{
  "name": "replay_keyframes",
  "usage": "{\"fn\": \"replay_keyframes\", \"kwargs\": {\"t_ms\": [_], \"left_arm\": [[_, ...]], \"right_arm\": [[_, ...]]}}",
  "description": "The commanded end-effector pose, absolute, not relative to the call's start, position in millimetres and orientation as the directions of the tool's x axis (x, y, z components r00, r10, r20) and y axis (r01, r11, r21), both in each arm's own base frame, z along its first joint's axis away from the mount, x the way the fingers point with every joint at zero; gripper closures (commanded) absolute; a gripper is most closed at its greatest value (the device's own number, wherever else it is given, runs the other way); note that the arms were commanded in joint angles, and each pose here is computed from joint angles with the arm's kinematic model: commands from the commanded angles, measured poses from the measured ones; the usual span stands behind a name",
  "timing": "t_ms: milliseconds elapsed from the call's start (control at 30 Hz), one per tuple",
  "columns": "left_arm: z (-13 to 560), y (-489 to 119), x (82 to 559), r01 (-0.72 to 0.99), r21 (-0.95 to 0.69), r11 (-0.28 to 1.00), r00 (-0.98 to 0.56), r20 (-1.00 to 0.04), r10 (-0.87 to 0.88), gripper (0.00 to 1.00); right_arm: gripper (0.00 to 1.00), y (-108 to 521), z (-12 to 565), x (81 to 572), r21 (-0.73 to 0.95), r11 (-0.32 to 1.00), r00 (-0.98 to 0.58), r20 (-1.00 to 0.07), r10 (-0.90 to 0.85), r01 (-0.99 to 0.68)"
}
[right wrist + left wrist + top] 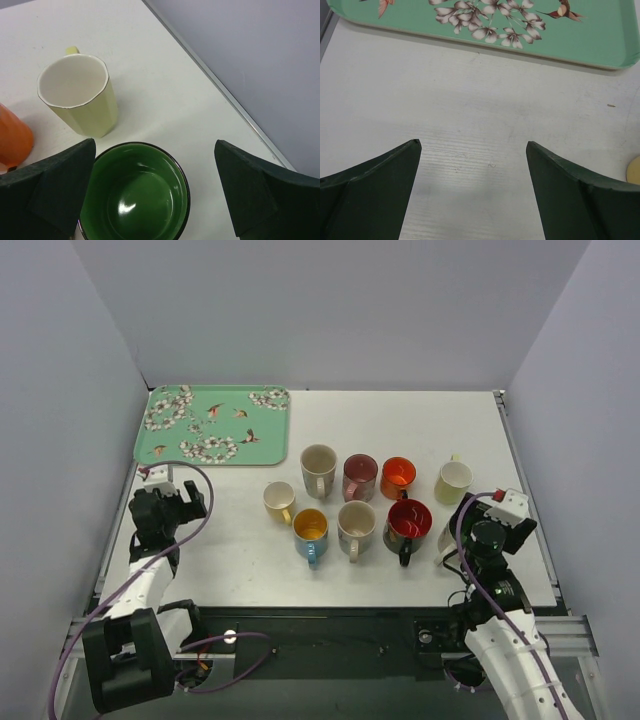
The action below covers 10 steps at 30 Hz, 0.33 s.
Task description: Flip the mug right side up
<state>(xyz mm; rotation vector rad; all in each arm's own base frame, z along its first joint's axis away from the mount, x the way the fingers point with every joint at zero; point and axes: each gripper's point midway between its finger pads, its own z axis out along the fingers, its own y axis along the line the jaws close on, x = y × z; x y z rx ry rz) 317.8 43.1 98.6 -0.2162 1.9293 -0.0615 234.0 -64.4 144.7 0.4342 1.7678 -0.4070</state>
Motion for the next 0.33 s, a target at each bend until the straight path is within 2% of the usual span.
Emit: {"fn": "replay_keyframes", "kwargs": {"t_ms": [0,300], "left_arm": [[113.9,40.9,327.3,-0.089,-0.158,0.983,-0.277,-0.945,-0.177,0.03],[113.2,41.4,325.8,-0.108,-0.183,0.977,-0.264,-0.942,-0.206,0.03]], "right_arm": [[0.00,-69.7,158.1,236.0,0.011,0.847,-0.134,-0.986,0.097,0.532],[0.00,-67.2,155.7,237.5,0.008,0.856,-0.143,-0.985,0.096,0.517]]}}
